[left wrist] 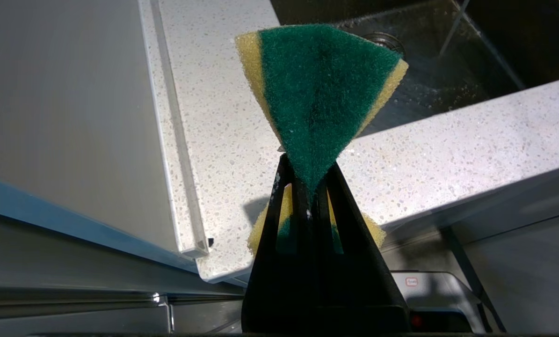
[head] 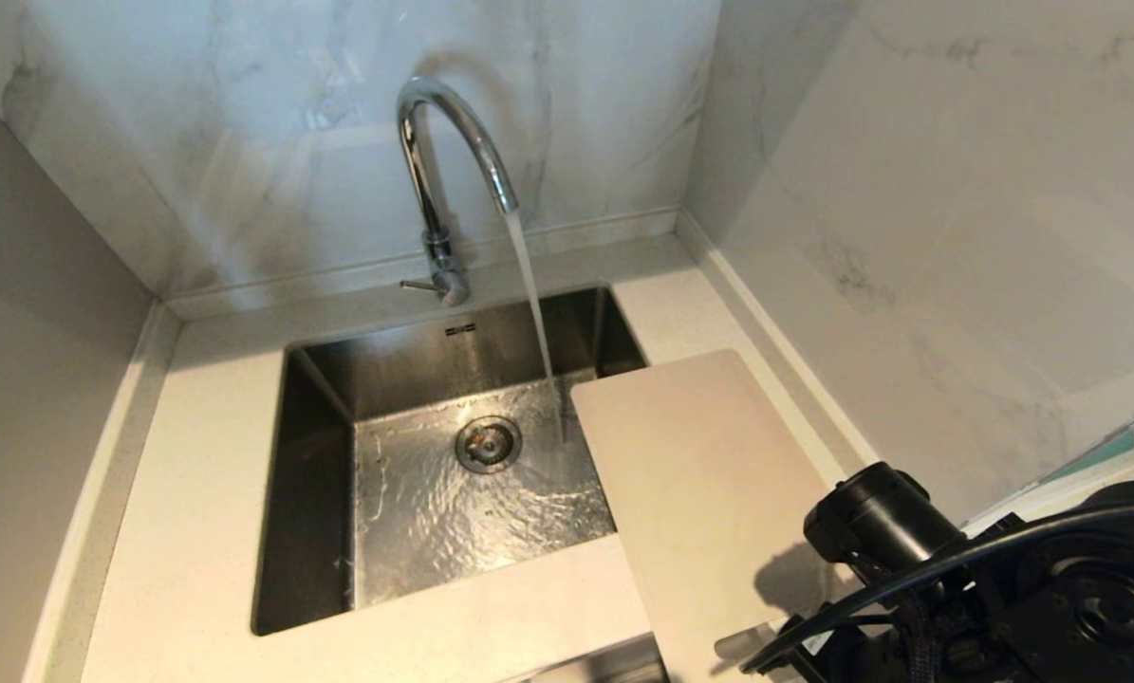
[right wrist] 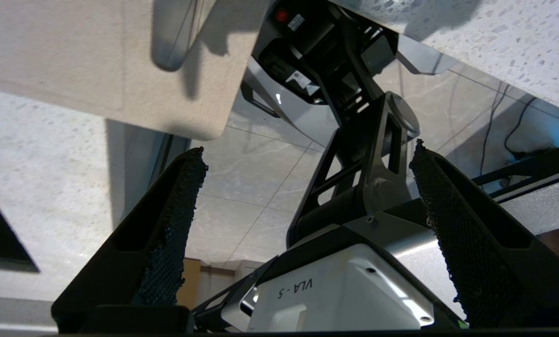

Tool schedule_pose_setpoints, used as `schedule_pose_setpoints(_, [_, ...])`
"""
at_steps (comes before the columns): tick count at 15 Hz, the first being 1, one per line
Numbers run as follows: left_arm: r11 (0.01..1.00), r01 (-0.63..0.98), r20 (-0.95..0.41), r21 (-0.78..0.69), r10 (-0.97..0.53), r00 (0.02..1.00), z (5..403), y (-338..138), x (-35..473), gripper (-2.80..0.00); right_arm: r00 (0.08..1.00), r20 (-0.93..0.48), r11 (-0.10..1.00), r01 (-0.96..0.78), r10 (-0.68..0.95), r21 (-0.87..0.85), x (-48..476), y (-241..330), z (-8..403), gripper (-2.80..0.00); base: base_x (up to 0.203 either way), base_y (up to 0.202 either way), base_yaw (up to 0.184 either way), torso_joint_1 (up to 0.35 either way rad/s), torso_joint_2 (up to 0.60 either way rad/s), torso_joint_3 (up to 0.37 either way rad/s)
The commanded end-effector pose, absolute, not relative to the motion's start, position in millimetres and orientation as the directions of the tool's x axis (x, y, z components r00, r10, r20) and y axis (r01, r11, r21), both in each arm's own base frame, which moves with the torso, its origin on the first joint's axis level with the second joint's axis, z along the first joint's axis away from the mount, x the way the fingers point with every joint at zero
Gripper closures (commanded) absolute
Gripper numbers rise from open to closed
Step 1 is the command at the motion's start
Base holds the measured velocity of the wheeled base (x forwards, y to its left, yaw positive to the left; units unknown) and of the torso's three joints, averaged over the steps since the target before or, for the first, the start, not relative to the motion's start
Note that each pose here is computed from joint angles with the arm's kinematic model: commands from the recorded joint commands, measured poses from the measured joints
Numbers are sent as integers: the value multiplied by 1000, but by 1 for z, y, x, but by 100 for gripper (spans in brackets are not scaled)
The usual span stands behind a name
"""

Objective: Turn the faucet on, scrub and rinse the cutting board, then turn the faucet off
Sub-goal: Pick up the cutting board

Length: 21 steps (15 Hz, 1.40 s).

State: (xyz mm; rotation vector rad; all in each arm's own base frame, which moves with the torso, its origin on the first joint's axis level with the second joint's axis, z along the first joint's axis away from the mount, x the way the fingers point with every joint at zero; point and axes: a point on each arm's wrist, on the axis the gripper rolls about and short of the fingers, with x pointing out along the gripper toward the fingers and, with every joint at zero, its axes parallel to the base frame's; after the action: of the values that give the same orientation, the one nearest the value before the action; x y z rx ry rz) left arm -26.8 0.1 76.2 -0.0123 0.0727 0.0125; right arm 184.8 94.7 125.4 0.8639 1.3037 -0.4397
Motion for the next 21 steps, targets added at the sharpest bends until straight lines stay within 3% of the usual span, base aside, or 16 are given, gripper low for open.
schedule_pose_setpoints(1, [1000,-15,-72,-11,14,997,76,0,-27,0,203,-966,621,740,159,258,190,97,113,-280,0,0,0,0,0,0])
schedule_pose_setpoints(21, [1000,-13,-72,-12,12,997,76,0,-27,0,169,-982,539,822,80,185,228,91,84,-280,0,0,0,0,0,0])
